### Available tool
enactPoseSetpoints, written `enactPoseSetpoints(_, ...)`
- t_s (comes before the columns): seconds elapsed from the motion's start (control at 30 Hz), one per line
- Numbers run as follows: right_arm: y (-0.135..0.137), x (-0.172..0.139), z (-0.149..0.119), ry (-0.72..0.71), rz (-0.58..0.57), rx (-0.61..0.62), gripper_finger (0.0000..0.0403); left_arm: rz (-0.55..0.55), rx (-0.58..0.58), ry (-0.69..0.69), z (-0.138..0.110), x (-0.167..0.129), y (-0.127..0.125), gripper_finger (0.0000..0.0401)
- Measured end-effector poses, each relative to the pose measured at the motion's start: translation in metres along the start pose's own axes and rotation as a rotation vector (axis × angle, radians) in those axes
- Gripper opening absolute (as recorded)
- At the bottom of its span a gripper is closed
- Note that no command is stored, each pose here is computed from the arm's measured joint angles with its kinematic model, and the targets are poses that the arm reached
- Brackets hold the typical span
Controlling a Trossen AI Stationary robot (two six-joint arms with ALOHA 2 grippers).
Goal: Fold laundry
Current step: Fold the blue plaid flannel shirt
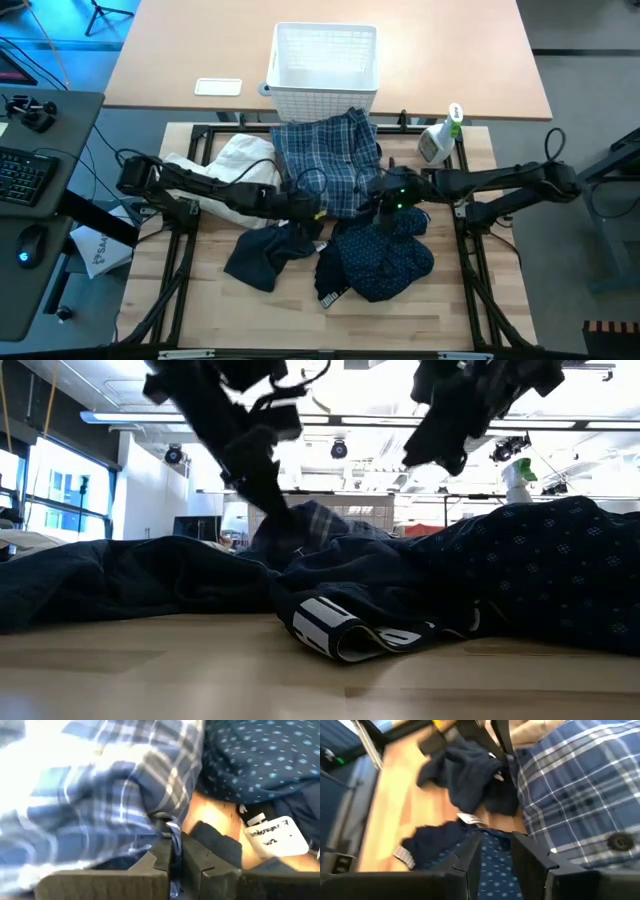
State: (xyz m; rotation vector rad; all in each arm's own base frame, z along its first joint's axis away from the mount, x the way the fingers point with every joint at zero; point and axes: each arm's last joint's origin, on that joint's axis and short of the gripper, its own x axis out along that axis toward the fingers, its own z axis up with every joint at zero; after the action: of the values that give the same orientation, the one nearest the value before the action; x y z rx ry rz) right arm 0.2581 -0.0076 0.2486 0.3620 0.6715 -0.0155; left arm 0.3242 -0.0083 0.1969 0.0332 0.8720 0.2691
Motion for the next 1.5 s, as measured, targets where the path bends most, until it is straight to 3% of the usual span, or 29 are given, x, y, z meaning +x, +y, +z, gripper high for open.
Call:
enactPoseSetpoints(0.13, -0.003, 0.015, -0.002, 0.015, -0.027, -0.076, 0.0129, 0.031, 0.227, -0.043, 0.027, -0.018, 0.007, 0.0005)
enactPoseSetpoints(0.33, -0.002, 0.037, -0.01, 0.053, -0.131, -0.368, 0.0194, 0.131, 0.476, 0.025, 0.046, -0.036, 0.014, 0.0004)
enactPoseSetpoints(0.47, -0.002, 0.055, -0.02, 0.116, -0.241, -0.461, 0.0221, 0.114, 0.511, 0.126, 0.035, -0.036, 0.015, 0.0001)
enactPoseSetpoints(0.63, -0.001, 0.07, -0.033, 0.178, -0.319, -0.447, 0.0223, 0.121, 0.543, 0.265, 0.001, -0.019, 0.016, 0.0001)
enactPoseSetpoints(0.73, -0.004, 0.074, -0.039, 0.218, -0.383, -0.456, 0.0214, 0.131, 0.457, 0.291, -0.009, -0.016, 0.017, 0.0001)
enactPoseSetpoints(0.8, -0.007, 0.076, -0.042, 0.249, -0.388, -0.458, 0.0205, 0.068, 0.393, 0.317, -0.013, -0.016, 0.016, 0.0003)
enactPoseSetpoints(0.97, -0.011, 0.072, -0.049, 0.353, -0.295, -0.367, 0.018, -0.141, 0.19, 0.348, -0.013, -0.033, 0.016, 0.0036)
enactPoseSetpoints(1.17, -0.008, 0.048, -0.046, 0.39, -0.238, -0.266, 0.0142, -0.194, -0.107, 0.477, -0.012, -0.072, 0.028, 0.0082)
enactPoseSetpoints(1.23, -0.003, 0.035, -0.038, 0.324, -0.217, -0.217, 0.0133, -0.199, -0.2, 0.424, -0.005, -0.086, 0.03, 0.0088)
enactPoseSetpoints(1.33, -0.001, 0.016, -0.021, 0.168, -0.203, -0.12, 0.012, -0.228, -0.316, 0.23, 0.015, -0.096, 0.034, 0.0088)
enactPoseSetpoints(1.5, -0.029, 0.008, 0.001, -0.083, -0.199, 0.077, 0.0079, -0.237, -0.487, -0.147, 0.056, -0.074, 0.061, 0.0074)
